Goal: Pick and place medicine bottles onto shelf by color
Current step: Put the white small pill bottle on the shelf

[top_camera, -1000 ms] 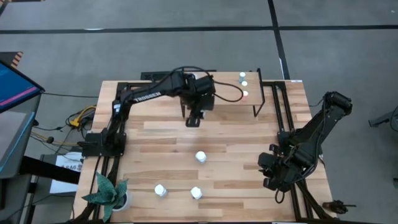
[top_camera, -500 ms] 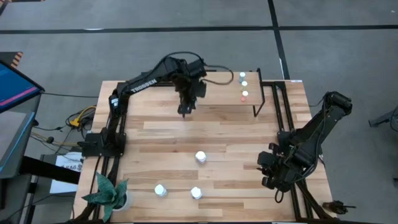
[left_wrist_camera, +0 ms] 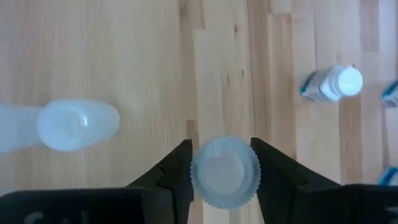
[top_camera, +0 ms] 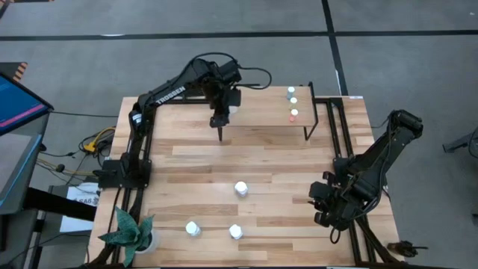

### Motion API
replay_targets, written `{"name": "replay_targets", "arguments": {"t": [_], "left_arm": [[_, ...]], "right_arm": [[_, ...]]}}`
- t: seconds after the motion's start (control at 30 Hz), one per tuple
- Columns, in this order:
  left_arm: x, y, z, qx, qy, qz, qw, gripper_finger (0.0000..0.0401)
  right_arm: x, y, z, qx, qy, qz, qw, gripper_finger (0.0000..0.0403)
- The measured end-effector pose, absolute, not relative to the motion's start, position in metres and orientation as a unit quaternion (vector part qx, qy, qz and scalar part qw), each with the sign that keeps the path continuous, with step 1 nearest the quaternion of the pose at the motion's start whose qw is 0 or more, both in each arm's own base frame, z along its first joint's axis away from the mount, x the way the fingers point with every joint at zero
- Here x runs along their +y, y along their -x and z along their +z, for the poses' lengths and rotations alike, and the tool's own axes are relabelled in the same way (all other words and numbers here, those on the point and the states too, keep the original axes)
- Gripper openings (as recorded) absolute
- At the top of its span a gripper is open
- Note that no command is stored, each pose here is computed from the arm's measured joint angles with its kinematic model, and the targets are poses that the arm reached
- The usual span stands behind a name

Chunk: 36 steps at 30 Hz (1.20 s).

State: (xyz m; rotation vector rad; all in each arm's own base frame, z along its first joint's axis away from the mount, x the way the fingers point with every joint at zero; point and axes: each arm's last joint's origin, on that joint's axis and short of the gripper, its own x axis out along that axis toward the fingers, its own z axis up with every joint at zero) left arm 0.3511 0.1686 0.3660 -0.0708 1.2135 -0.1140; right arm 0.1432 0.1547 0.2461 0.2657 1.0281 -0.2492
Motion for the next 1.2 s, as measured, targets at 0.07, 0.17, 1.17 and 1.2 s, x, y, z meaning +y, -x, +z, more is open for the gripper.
{"name": "replay_targets", "arguments": {"t": [0.07,0.17,1.17,1.2], "left_arm": [[0.168,-0.349,0.368,0.57,0.034,-0.051,0.819,0.0111],[0.165,-0.347,0.373,0.565,0.032,-0.049,0.823,0.011],[0.152,-0.366,0.35,0.521,0.002,0.006,0.853,0.0109],[0.152,-0.366,0.35,0.524,-0.002,0.014,0.852,0.0109]], "right_arm": [[0.155,-0.143,0.246,0.489,-0.126,-0.118,0.855,0.0127],[0.155,-0.143,0.246,0.489,-0.127,-0.118,0.855,0.0127],[0.155,-0.143,0.246,0.489,-0.126,-0.118,0.855,0.0127],[0.155,-0.143,0.246,0.489,-0.126,-0.118,0.855,0.0127]]}}
